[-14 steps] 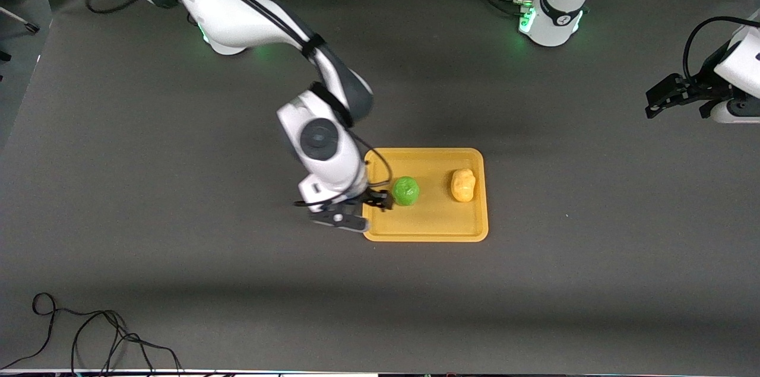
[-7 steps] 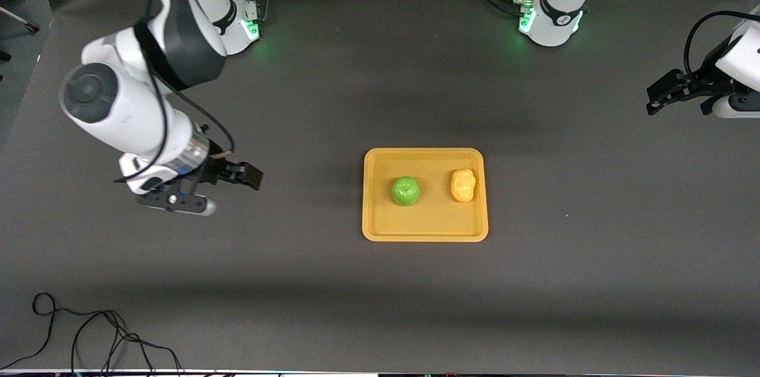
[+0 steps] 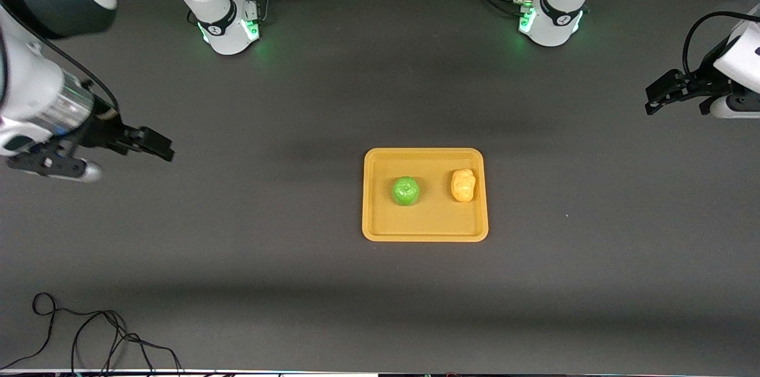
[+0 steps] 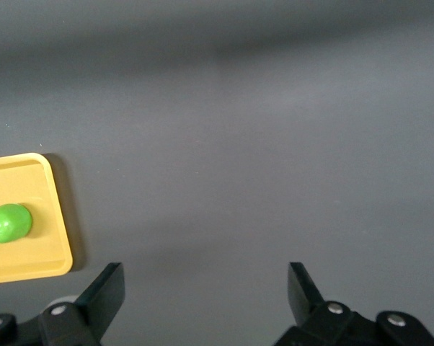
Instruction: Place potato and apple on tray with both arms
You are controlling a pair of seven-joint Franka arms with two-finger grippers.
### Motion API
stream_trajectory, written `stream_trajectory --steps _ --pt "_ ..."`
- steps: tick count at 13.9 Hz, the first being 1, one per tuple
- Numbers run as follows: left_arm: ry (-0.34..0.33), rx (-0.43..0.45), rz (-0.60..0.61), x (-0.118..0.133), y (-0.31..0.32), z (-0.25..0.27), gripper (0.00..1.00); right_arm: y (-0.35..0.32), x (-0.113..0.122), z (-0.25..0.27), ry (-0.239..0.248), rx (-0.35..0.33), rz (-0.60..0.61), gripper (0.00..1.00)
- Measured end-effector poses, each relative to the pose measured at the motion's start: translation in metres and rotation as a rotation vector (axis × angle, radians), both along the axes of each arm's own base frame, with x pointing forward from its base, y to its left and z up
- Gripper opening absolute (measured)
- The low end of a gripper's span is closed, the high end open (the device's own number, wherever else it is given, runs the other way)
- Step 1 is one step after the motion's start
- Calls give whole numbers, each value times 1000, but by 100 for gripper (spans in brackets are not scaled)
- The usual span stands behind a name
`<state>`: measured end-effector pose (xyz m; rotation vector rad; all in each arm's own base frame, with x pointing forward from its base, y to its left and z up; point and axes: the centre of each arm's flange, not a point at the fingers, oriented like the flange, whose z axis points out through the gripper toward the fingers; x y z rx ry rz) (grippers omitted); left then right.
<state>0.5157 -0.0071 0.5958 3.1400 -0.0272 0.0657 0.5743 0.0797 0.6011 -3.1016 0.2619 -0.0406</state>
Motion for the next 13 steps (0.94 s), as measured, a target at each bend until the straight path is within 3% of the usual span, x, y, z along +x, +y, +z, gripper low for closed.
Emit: stream_trajectory --steps 3,7,13 --pt "0 0 -1 0 0 0 100 -27 -15 20 5 -28 69 100" --pt "1 0 -2 -1 0 0 100 -67 -20 29 3 -32 34 100" --pt "5 0 -3 -1 0 -2 100 -52 -22 29 4 -32 66 100"
